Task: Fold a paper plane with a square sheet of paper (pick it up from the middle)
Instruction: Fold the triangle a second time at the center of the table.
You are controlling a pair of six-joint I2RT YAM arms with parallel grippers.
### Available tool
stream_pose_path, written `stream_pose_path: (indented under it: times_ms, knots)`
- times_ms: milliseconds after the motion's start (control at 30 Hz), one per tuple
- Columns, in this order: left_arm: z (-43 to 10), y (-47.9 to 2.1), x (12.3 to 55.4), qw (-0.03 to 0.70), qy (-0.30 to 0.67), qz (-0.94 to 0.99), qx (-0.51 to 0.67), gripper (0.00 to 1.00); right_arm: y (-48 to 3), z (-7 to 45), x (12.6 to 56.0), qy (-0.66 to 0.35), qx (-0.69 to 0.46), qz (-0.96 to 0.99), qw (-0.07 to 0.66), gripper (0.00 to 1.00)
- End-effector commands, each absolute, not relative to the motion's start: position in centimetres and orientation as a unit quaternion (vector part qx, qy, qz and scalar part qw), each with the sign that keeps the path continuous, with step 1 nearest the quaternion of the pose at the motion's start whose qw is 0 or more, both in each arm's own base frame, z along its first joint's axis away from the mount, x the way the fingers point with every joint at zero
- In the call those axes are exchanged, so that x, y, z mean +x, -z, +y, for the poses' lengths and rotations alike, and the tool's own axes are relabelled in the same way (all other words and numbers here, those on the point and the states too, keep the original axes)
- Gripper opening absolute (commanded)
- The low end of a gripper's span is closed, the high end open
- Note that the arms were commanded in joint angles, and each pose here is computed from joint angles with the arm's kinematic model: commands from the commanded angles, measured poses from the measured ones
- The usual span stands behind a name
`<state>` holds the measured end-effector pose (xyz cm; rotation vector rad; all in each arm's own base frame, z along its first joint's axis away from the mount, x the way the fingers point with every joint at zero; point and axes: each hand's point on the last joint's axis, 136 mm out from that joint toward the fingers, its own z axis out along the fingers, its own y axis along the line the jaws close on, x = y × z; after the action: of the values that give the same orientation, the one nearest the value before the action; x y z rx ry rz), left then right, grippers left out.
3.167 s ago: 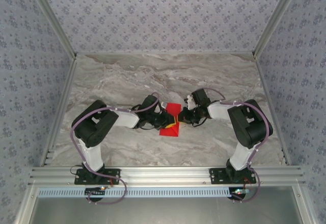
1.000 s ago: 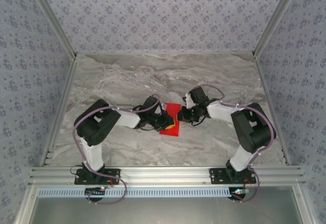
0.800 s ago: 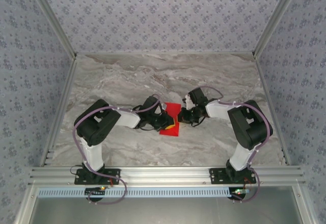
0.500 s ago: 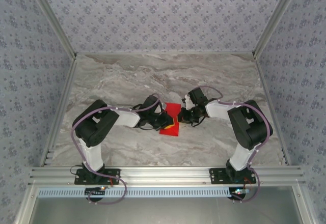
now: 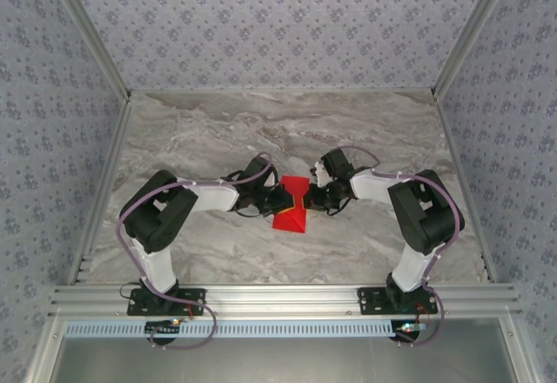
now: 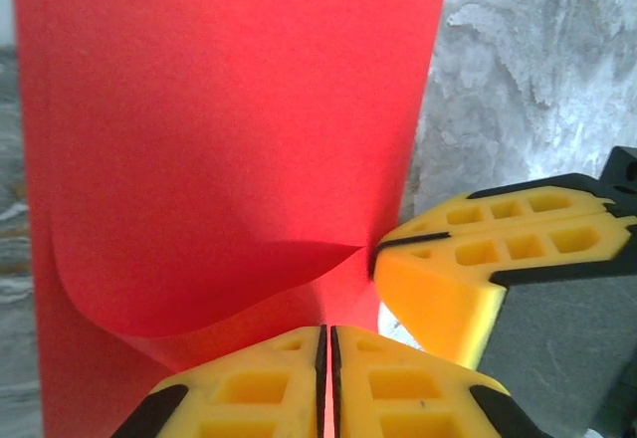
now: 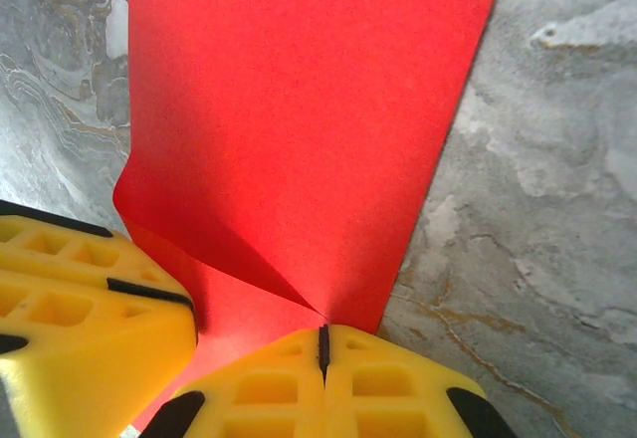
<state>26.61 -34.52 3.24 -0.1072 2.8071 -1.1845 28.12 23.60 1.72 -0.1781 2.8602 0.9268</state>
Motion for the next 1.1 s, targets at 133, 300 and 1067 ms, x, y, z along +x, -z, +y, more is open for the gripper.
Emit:
stream_pose_path:
  times_ms: [133,300,1067]
  knots:
    - [-32.6,-0.7,26.0,0.042,0.332,0.942,-0.03,0.13,1.5,21.5,26.9,-0.247,-0.051,0.967,0.032,0.04]
    - [-31.5,0.8,25.6,0.037,0.304,0.951,-0.035,0.11,0.7,22.1,27.2,-0.261,-0.052,0.963,0.037,0.04]
    - [-29.7,3.4,24.3,0.015,0.26,0.964,-0.055,0.01,-3.5,26.7,22.9,-0.293,-0.1,0.948,0.069,0.0]
